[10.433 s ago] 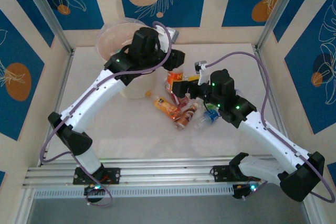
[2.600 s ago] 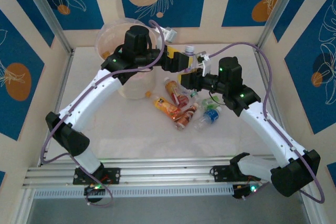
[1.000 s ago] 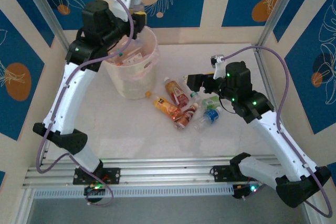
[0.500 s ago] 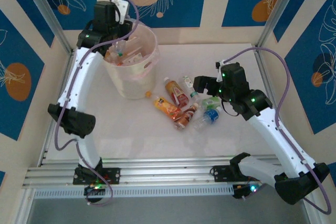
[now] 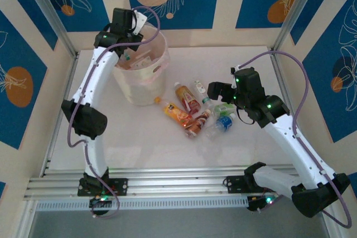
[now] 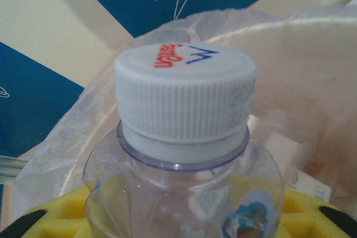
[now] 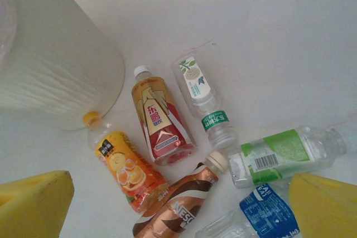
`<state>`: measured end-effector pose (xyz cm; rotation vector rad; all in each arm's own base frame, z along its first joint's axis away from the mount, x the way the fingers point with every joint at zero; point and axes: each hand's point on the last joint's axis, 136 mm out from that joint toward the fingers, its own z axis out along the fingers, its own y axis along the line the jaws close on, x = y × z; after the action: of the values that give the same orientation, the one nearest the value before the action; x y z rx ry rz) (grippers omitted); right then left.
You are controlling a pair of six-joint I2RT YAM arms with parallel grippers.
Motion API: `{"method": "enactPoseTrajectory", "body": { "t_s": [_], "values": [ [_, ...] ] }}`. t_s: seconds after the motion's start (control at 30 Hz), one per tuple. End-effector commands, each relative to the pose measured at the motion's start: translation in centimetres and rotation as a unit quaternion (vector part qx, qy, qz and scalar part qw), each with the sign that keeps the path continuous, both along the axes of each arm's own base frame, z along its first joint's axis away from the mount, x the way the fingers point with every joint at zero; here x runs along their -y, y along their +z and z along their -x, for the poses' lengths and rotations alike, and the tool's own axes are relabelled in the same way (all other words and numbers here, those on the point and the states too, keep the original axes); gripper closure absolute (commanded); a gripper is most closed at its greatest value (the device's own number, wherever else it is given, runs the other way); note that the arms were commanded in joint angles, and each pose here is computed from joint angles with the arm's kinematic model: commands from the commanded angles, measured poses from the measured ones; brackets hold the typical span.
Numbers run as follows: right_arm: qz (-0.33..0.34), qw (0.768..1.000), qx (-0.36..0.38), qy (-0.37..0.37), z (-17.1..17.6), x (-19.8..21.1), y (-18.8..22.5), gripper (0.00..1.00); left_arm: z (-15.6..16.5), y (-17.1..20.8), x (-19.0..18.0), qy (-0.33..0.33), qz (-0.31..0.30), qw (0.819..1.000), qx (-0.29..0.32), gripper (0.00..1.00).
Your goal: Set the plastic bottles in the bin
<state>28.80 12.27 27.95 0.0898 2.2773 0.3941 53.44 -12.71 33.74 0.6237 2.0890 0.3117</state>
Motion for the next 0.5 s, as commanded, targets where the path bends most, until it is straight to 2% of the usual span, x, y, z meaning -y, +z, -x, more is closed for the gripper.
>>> {"method": "enactPoseTrajectory", "body": {
  "t_s": [0.0,0.13,0.2,0.27,0.47],
  "values": [
    [0.004,1.000,0.006,-0.026,0.2,1.2,0.8,0.01,-0.6,-1.0,-1.0,-0.003,-0.047,0.999,-0.011,0.56],
    [0.006,0.999,0.000,-0.040,0.4,1.9,0.7,0.01,-0.7,-2.0,-0.9,-0.008,-0.062,0.998,-0.024,0.46],
    [0.007,0.999,-0.002,-0.044,0.5,2.1,0.6,0.01,-0.5,-2.2,-0.6,-0.014,-0.061,0.998,-0.029,0.31],
    [0.008,0.999,-0.002,-0.046,0.6,2.3,0.6,0.01,-0.4,-1.9,-0.3,-0.017,-0.060,0.998,-0.025,0.22],
    [0.012,0.998,-0.006,-0.059,0.7,3.0,0.6,0.01,0.0,0.3,0.5,-0.020,-0.057,0.998,-0.001,0.18]
  ]
}}
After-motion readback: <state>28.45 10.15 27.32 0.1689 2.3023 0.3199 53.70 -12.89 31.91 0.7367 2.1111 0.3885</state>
